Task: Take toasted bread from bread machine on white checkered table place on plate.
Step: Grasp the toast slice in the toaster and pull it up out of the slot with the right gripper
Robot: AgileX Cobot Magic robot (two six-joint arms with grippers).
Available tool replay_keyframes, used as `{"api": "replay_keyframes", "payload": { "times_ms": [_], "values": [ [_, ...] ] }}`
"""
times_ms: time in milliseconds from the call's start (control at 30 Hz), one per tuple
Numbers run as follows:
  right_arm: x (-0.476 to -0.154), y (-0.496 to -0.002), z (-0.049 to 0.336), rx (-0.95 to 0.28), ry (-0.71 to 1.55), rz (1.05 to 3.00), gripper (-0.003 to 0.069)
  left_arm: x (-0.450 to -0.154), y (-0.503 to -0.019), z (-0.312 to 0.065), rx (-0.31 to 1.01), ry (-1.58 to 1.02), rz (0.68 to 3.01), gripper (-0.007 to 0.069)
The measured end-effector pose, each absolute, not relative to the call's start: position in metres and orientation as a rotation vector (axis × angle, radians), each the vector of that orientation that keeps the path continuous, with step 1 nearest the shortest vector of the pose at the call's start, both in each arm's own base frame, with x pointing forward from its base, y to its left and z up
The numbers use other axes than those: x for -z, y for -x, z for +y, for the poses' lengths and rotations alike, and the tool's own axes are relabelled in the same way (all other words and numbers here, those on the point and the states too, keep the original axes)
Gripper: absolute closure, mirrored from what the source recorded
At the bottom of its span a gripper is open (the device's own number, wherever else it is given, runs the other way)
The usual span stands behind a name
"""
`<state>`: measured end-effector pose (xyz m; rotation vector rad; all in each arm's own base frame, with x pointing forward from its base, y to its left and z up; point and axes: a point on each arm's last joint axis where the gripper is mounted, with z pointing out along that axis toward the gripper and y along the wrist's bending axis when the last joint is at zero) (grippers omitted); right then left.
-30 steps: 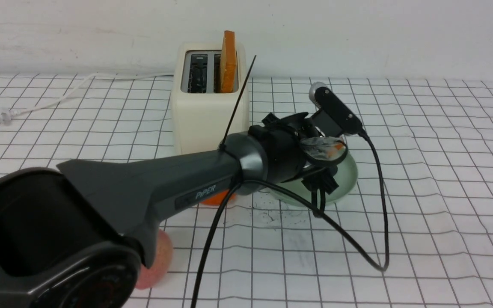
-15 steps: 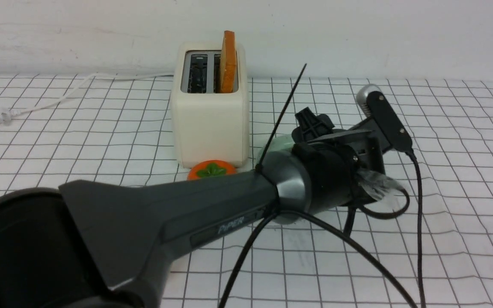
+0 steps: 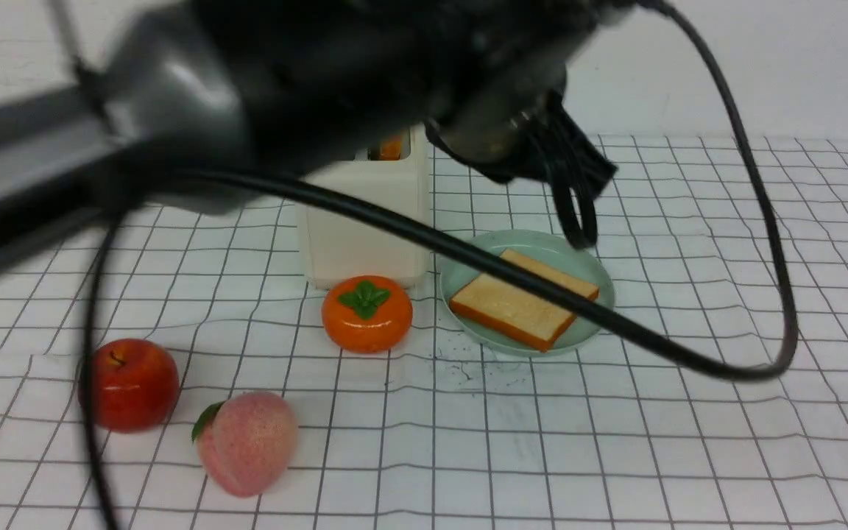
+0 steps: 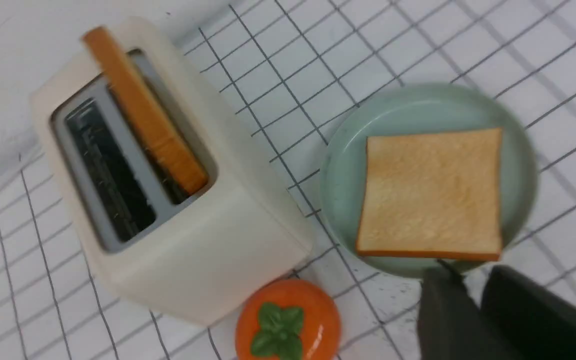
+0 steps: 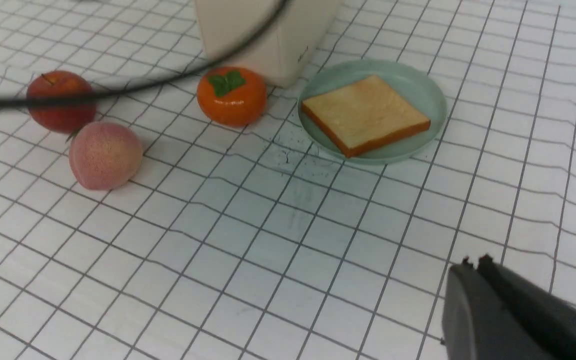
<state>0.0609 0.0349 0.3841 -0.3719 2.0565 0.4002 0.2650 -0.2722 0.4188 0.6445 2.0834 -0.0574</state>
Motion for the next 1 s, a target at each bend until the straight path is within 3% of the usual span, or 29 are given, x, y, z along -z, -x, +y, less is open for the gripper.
{"api": "replay_keyframes", "payload": {
  "times_ms": [33,133,233,367,533,767,1000],
  "values": [
    [-0.384,-0.066,0.037,-0.398,0.376,2.081,0.0658,-0.431,-0.255,-0.261,0.104,-0.618,2.066,0.0638],
    [-0.385,-0.081,0.044,-0.399,0.384,2.142,0.0658,-0.459,-0.222,-0.225,0.225,-0.539,2.001,0.0638],
    [-0.386,-0.090,0.049,-0.410,0.385,2.177,0.0658,-0.465,-0.197,-0.195,0.291,-0.494,1.963,0.0638],
    [-0.389,-0.110,0.062,-0.459,0.384,2.235,0.0658,-0.452,-0.151,-0.140,0.405,-0.426,1.882,0.0638],
    [-0.393,-0.160,0.095,-0.568,0.476,2.319,0.0658,-0.417,-0.085,-0.063,0.647,-0.277,1.666,0.0638],
    [-0.418,-0.220,0.145,-0.589,0.587,2.291,0.0658,-0.388,-0.058,-0.016,0.682,-0.118,1.557,0.0638],
    [-0.423,-0.268,0.199,-0.522,0.562,2.249,0.0648,-0.385,-0.058,-0.013,0.659,-0.088,1.569,0.0638]
  ]
}}
